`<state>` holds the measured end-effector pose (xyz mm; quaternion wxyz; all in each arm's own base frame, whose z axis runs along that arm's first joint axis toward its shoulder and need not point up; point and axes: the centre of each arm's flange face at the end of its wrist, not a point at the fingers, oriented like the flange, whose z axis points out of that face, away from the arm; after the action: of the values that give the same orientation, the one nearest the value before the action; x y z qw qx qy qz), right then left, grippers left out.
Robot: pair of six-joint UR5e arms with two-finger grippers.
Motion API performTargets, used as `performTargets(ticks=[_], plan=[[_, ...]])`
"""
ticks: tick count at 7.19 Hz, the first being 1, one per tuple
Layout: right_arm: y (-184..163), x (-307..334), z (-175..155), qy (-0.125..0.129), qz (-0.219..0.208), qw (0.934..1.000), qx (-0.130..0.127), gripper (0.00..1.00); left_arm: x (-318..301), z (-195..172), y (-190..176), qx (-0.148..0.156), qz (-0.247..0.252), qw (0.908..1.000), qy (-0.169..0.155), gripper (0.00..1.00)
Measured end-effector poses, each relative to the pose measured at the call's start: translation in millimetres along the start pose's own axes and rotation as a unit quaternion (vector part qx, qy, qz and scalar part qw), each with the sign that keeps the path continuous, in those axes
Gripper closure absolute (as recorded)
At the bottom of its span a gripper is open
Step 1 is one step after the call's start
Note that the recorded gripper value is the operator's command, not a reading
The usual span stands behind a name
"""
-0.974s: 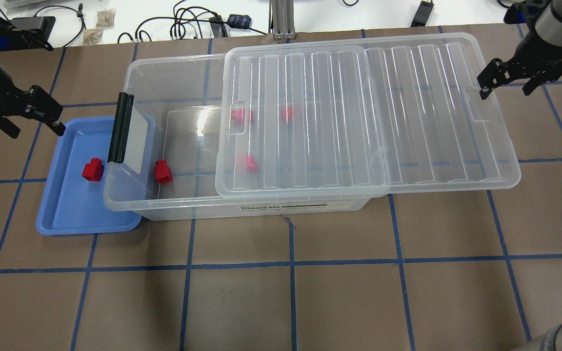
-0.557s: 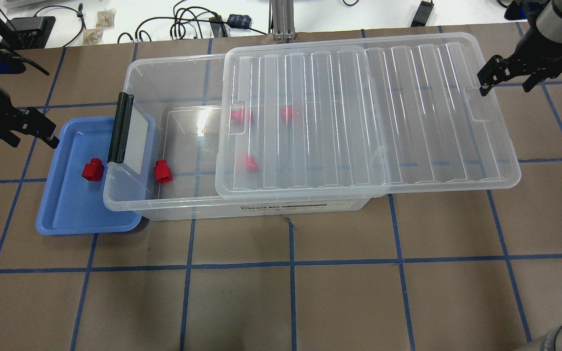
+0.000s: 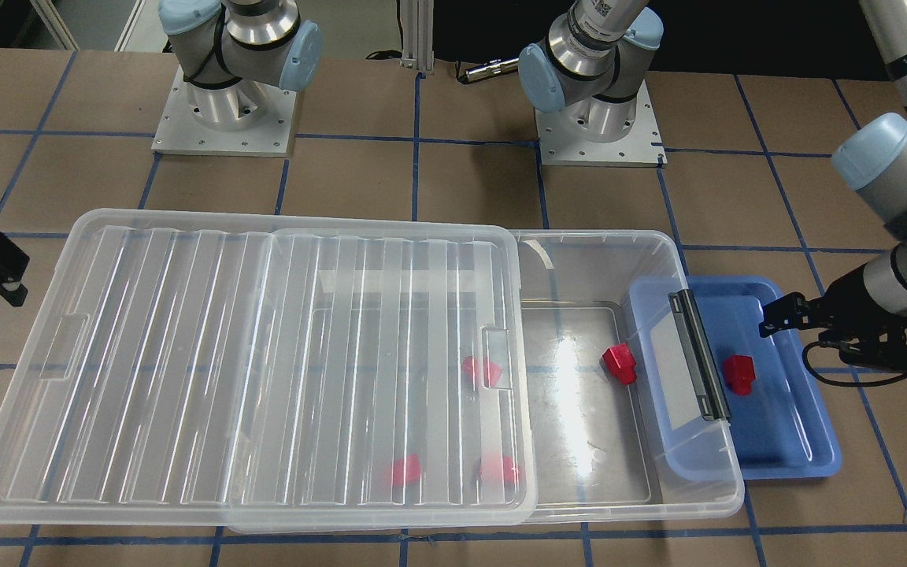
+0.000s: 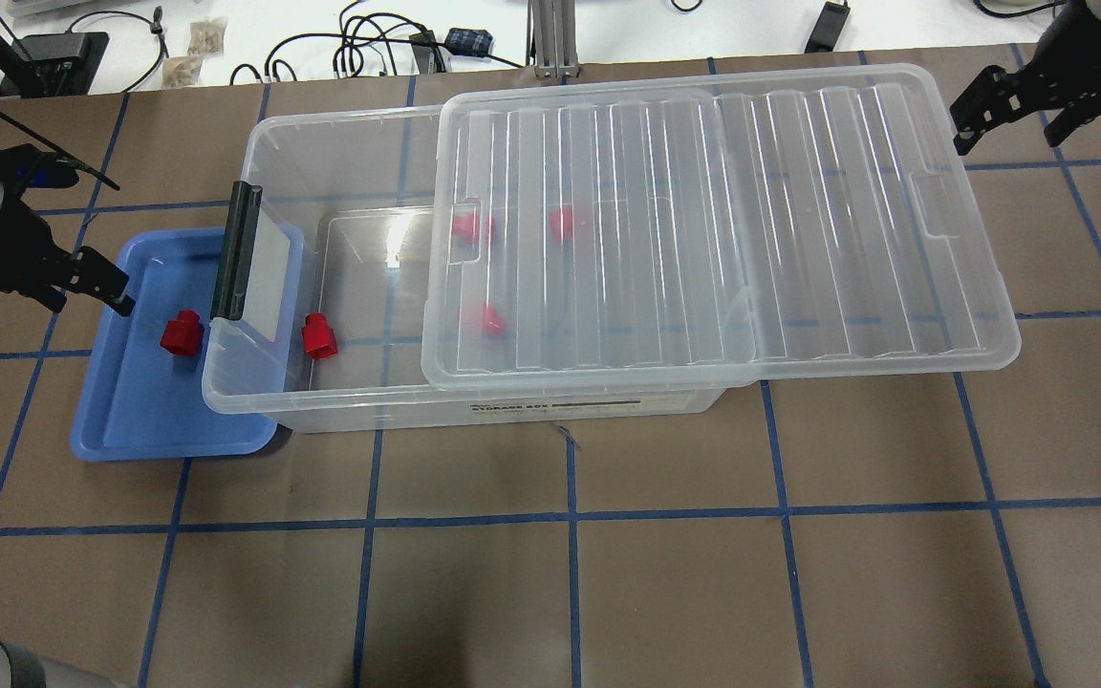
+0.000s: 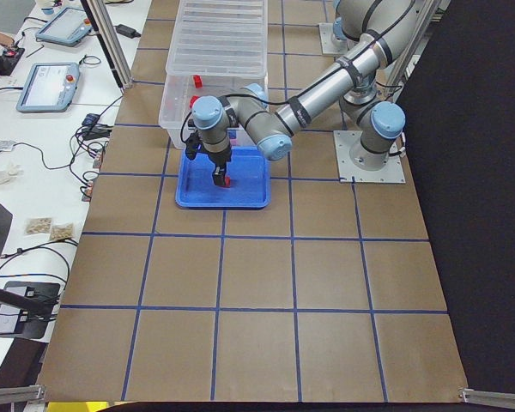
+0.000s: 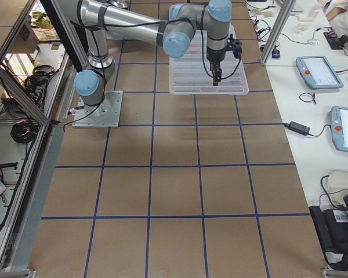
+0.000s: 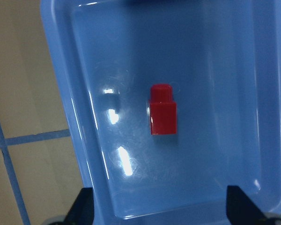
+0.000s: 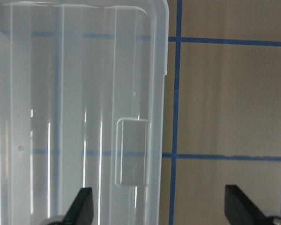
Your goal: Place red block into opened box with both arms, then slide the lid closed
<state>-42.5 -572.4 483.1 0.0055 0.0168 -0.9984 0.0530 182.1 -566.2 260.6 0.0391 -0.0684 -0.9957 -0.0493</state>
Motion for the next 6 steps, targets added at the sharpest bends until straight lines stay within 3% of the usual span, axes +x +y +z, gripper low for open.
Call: performTargets(ticks=[2,4,5,6], plan=[[22.4,-38.4,-32.3,-0.005,0.036,0.9993,-0.003,0.00,-4.9,36.4,-11.1,-0.013,0.000,0.9997,0.020,0.00],[28.8,-114.4,-39.2,-0.005,0.067,0.9978,-0.003,0.00,-7.5,61.3,-20.0,-0.016,0.000,0.9993,0.035,0.03],[33.5,-153.1,-39.0,-0.001,0.085,0.9964,-0.004,0.00,-9.3,69.7,-24.5,-0.014,-0.002,0.9993,0.036,0.21],[39.1,-184.9,-38.1,0.003,0.097,0.9953,-0.003,0.00,-11.4,76.6,-28.4,-0.014,-0.006,0.9992,0.036,0.62]])
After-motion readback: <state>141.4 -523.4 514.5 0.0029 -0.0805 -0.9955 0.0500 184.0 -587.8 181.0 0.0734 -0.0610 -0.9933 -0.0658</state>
